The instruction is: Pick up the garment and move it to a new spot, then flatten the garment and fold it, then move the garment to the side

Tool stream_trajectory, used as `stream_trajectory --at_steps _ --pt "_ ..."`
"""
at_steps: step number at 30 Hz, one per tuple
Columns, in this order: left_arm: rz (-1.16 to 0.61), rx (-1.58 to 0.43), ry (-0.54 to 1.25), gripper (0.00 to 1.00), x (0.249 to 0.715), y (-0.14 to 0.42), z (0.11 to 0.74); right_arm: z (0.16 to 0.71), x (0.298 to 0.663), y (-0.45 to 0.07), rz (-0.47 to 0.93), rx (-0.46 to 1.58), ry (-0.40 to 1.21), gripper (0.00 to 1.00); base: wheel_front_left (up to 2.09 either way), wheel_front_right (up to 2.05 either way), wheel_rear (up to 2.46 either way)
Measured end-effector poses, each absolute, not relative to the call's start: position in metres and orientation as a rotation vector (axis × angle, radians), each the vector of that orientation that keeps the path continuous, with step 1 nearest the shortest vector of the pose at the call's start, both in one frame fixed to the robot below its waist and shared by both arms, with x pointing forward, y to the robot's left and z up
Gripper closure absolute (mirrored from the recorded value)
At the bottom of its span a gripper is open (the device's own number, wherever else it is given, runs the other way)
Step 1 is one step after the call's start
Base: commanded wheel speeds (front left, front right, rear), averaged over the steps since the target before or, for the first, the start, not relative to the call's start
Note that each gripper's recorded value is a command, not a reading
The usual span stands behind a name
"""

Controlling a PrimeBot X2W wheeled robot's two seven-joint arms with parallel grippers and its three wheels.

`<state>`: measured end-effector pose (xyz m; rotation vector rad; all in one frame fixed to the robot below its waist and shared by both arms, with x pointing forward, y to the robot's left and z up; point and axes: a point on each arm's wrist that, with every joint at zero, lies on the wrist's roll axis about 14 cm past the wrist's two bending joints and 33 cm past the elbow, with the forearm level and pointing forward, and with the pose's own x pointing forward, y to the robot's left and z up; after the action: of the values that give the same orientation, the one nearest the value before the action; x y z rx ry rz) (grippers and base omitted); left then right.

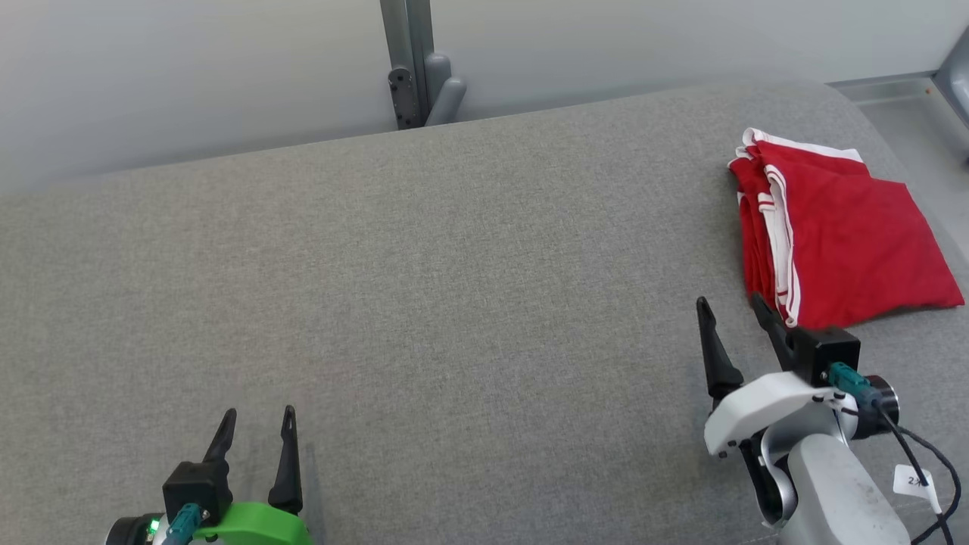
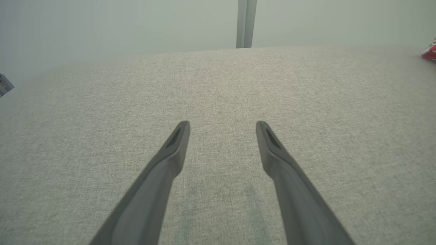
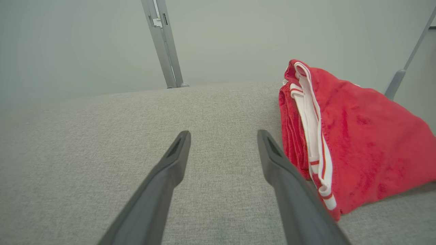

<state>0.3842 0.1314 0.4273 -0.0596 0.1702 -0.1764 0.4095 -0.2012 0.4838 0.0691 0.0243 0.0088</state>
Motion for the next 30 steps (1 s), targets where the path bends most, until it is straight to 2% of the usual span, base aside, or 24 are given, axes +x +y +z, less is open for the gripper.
stream_trajectory --at_steps 13,30 --pt "-0.098 -0.092 0.144 0.0 0.362 0.151 0.437 0.477 0.387 -0.171 0.085 0.106 0.036 0.0 0.0 0.0 0.0" --pt "-0.015 -0.113 0.137 0.0 0.348 0.176 0.438 0.477 0.386 -0.134 0.192 0.102 0.038 0.0 0.0 0.0 0.0"
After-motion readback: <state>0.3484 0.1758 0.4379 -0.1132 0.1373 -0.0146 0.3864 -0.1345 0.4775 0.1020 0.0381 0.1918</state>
